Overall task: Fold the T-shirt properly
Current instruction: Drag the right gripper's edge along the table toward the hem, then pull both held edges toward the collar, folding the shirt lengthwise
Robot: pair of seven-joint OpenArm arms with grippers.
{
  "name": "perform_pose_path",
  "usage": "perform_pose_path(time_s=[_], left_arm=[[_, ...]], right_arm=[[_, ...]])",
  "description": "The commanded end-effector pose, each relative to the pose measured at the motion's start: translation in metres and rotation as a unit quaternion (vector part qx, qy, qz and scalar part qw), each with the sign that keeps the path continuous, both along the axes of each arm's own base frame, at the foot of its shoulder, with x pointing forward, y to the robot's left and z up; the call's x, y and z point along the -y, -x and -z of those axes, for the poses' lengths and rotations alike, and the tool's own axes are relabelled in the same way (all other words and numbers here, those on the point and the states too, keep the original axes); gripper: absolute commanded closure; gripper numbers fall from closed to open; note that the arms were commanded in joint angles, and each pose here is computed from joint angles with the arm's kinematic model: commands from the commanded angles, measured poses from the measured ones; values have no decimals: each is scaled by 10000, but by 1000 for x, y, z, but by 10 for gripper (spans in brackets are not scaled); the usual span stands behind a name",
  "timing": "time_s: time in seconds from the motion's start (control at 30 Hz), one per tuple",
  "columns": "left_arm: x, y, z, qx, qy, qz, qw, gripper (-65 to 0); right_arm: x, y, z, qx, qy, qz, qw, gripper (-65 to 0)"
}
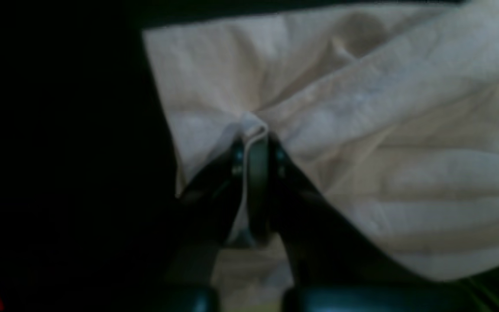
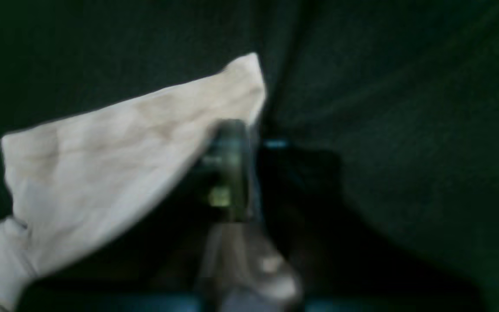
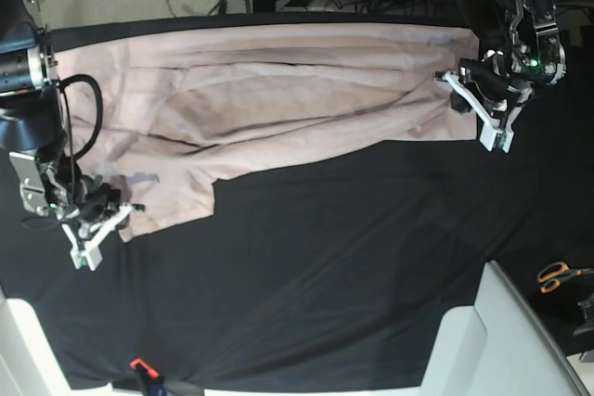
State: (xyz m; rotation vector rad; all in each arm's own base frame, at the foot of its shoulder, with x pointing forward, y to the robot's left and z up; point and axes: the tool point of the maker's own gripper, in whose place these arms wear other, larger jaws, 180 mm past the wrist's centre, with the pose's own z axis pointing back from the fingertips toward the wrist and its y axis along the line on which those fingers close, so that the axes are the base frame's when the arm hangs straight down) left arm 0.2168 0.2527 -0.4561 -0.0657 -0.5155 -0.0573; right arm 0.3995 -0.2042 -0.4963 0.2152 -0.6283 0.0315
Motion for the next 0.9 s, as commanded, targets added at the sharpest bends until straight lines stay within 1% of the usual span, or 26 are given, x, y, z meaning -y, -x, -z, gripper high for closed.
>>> perform_pose_path(time_s=[0.0, 0.03, 0.07, 0.17, 0.23, 0.3, 0.37, 0.47, 0.57, 0.67, 0.87], left_arm=[[-4, -10, -10, 199, -36, -8, 9998, 0], [-4, -10, -10, 206, -37, -5, 9998, 0], [-4, -11, -11, 220, -39, -3, 9997, 0], [-5, -17, -14, 289, -54, 1, 9996, 0], [-5, -20, -17, 333, -61, 12, 9994, 0], [-5, -24, -21, 390, -77, 28, 9992, 0], [-5, -28, -24, 437, -86, 30, 9990, 0], [-4, -32, -29, 521, -105, 59, 9986, 0], [-3, -38, -39, 662, -142, 107, 9976, 0], [-5, -54, -56, 934, -219, 133, 9953, 0], [-19, -73, -75, 1216, -336, 27, 9920, 0]], right_arm=[[-4, 1, -1, -129, 6, -153, 9998, -3], [-3, -1, -3, -106, 13, -151, 9998, -21], [-2, -7, -8, -19, 25, -165, 9999, -5], [-6, -18, -25, 81, 103, -336, 9993, 0], [-1, -29, -44, 218, 238, -473, 9984, 0], [-8, -36, -60, 393, 300, -645, 9967, 0], [-19, -47, -85, 655, 375, -866, 9934, 0], [-24, -53, -110, 798, 541, -1075, 9895, 0], [-25, -61, -131, 960, 675, -987, 9882, 0], [-30, -65, -145, 1086, 734, -1014, 9862, 0], [-38, -69, -163, 1300, 756, -1122, 9822, 0]])
